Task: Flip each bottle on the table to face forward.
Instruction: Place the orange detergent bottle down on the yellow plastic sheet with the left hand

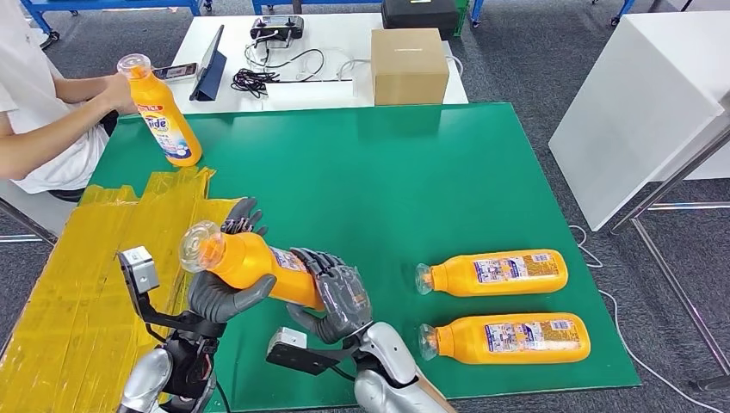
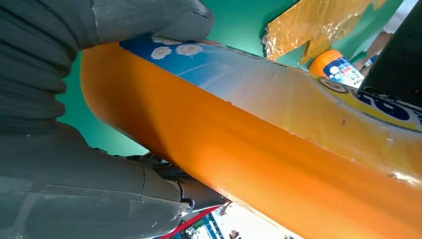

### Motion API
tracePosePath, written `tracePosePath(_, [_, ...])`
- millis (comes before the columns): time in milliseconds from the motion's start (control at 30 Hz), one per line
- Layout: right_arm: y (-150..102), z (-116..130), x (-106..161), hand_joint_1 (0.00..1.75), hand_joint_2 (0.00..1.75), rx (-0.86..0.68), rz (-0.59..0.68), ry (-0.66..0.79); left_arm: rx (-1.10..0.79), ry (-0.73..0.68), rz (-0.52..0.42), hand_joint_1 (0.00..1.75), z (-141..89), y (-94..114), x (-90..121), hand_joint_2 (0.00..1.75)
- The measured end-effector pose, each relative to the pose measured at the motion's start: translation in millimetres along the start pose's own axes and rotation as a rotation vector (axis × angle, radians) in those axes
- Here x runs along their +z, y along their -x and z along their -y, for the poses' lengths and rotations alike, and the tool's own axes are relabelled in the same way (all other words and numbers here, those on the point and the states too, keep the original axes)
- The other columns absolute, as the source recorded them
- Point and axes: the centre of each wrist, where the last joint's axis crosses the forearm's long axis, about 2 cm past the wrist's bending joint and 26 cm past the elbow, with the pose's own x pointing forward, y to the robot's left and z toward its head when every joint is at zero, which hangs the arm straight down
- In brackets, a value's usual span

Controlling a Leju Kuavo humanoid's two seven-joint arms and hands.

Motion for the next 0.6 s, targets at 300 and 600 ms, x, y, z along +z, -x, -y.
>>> tracePosePath(300, [-0.5, -1.7, -2.2, 1.75, 1.75, 0.004, 0.004, -0.015, 0.015, -0.008, 0.009, 1.75, -0.4, 0.4, 1.0, 1.75])
tracePosePath(600, [-1.5, -6.1, 6.1, 1.75, 1.75, -0.026, -0.002, -0.015, 0.029, -0.034, 0.012, 1.75, 2.9, 5.5, 7.2, 1.75])
